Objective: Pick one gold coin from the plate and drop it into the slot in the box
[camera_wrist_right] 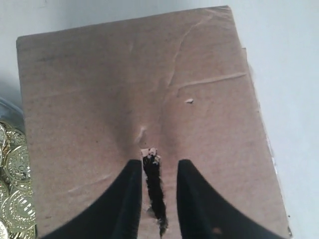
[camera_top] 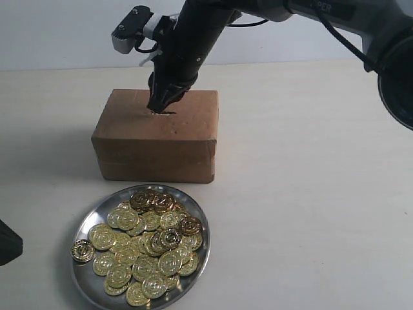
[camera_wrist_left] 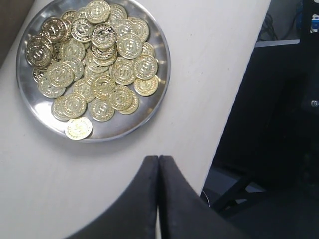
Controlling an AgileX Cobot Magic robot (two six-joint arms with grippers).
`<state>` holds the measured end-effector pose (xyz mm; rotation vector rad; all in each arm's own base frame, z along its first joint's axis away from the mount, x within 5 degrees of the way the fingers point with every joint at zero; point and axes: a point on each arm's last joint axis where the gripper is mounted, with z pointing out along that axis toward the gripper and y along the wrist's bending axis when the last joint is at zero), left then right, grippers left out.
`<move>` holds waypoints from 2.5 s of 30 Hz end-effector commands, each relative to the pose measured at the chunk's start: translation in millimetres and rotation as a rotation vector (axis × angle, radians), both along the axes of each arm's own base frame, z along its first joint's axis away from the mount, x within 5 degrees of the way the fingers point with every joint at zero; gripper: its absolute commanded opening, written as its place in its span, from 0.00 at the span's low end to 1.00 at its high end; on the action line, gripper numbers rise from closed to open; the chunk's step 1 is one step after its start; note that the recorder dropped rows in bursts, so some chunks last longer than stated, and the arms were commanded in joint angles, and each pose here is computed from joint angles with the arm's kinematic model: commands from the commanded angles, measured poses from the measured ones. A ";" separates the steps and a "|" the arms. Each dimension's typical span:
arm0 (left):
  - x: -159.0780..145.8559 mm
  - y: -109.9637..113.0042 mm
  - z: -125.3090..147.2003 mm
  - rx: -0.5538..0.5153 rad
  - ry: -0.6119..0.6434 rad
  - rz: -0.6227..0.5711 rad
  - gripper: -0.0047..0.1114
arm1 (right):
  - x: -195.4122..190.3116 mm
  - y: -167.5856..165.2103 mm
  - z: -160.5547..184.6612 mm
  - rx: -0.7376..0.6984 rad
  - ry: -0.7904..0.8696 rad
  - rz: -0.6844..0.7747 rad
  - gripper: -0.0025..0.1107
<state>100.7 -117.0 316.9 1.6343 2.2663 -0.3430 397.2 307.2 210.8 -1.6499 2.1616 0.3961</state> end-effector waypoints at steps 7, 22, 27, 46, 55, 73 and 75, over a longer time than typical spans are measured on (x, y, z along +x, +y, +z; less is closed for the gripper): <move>3.4 -3.4 8.7 -0.106 -0.102 0.023 0.04 | -17.3 -18.6 105.4 0.134 -0.166 -0.127 0.02; -31.8 33.6 20.0 -0.693 -0.416 0.281 0.04 | -148.1 -87.5 277.5 0.501 -0.234 -0.096 0.02; -42.2 45.5 -1.3 -0.762 -0.421 0.336 0.04 | -174.7 -105.5 252.8 0.529 -0.193 -0.156 0.02; -33.2 57.2 -90.9 -1.011 -0.416 0.630 0.04 | -311.7 -241.8 56.7 0.898 -0.384 -0.698 0.02; -33.0 61.9 -110.3 -1.057 -0.434 0.675 0.04 | -340.5 -267.4 8.8 1.003 -0.456 -0.733 0.02; -35.9 60.1 -119.7 -0.924 -0.437 0.600 0.04 | -352.1 -269.8 -2.1 1.037 -0.485 -0.656 0.02; -36.0 60.1 -119.9 -0.922 -0.436 0.600 0.04 | -352.1 -269.8 -2.1 1.037 -0.485 -0.656 0.02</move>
